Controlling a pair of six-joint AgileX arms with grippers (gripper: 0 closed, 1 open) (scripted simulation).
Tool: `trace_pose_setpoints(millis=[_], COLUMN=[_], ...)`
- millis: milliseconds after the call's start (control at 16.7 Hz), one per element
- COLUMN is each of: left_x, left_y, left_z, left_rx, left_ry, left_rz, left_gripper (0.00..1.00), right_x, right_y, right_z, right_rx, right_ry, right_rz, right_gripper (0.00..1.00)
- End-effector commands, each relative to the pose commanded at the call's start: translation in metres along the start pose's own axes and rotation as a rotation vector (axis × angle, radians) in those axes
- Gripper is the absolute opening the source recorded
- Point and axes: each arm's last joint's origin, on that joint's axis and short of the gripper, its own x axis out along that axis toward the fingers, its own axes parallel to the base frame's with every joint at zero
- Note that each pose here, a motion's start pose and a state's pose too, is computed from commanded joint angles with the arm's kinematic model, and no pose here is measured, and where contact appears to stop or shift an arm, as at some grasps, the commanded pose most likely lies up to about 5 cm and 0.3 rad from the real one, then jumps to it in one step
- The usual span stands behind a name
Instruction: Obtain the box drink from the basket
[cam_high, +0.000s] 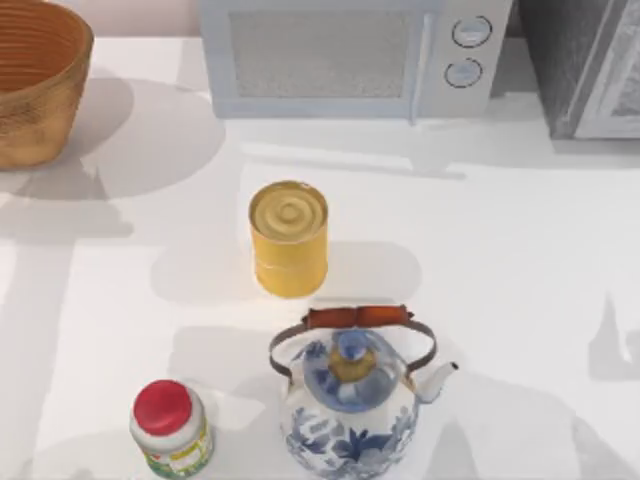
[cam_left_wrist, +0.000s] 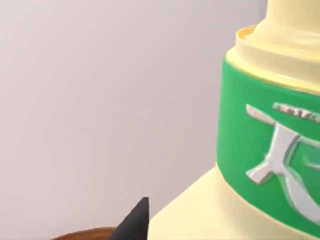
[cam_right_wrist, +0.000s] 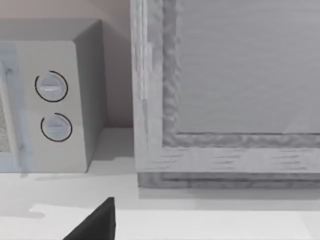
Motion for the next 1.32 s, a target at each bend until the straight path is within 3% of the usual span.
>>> trace_pose_setpoints(millis=[240,600,1080,1320], left_x=[-0.069,-0.095,-0.095,-0.088], left_y=[-0.013,-0.018,-0.019,-0.020], left_z=[-0.054,-0.139,-0.148,-0.143], left_rx=[-0.001,-0.006,-0.004,-0.001], left_ry=[-0.017,0.057,0.077,0.082], left_rz=[-0.001,0.001,0.013,0.103], left_gripper=[0.00,0.00,0.00,0.00], right_x=[0.000,0.000,0.000,0.000], right_y=[0.000,0.000,0.000,0.000], right_z=[0.000,0.000,0.000,0.000], right_rx=[0.000,0.000,0.000,0.000], right_ry=[0.000,0.000,0.000,0.000], right_rz=[0.000,0.000,0.000,0.000], right_gripper=[1.00,1.00,1.00,1.00])
